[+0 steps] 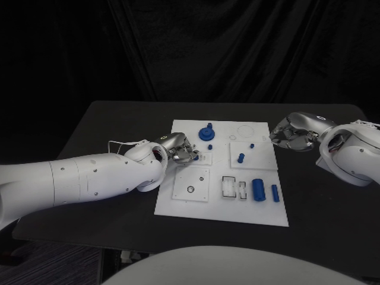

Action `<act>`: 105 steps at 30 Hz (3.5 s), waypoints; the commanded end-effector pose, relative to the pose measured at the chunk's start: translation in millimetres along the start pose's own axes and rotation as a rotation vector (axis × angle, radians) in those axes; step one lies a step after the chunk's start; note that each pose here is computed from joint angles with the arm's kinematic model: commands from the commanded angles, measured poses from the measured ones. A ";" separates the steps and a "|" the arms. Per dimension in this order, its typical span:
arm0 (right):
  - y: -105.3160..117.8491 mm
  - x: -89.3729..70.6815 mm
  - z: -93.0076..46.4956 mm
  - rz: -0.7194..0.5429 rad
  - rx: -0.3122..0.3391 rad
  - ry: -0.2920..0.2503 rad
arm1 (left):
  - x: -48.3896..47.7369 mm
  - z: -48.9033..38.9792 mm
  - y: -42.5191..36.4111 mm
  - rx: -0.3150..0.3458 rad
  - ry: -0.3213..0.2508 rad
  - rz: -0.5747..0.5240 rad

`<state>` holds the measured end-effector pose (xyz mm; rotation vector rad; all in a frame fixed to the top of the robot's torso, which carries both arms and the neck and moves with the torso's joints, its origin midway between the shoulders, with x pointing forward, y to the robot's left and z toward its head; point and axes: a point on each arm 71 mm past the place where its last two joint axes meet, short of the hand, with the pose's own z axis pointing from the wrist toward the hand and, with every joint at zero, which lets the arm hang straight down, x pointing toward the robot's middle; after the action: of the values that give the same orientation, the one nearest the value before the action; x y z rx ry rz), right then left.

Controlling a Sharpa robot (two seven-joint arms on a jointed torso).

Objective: Assemble the parts on the task board

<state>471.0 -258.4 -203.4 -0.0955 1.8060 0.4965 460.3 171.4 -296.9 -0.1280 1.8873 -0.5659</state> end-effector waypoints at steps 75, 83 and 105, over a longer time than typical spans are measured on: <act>-2.1 2.6 -0.5 -0.001 0.024 0.013 | 4.1 -2.2 -0.8 0.039 -0.012 -0.008; -2.3 2.6 -0.6 -0.001 0.025 0.013 | 3.7 -2.6 -1.1 0.049 -0.016 -0.009; -2.9 2.7 -0.8 0.009 0.028 0.013 | -1.9 -5.7 -3.6 0.107 -0.100 -0.029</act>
<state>470.5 -259.1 -205.3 -0.0854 1.8190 0.4933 456.4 172.8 -294.6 -0.1213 1.7997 -0.6333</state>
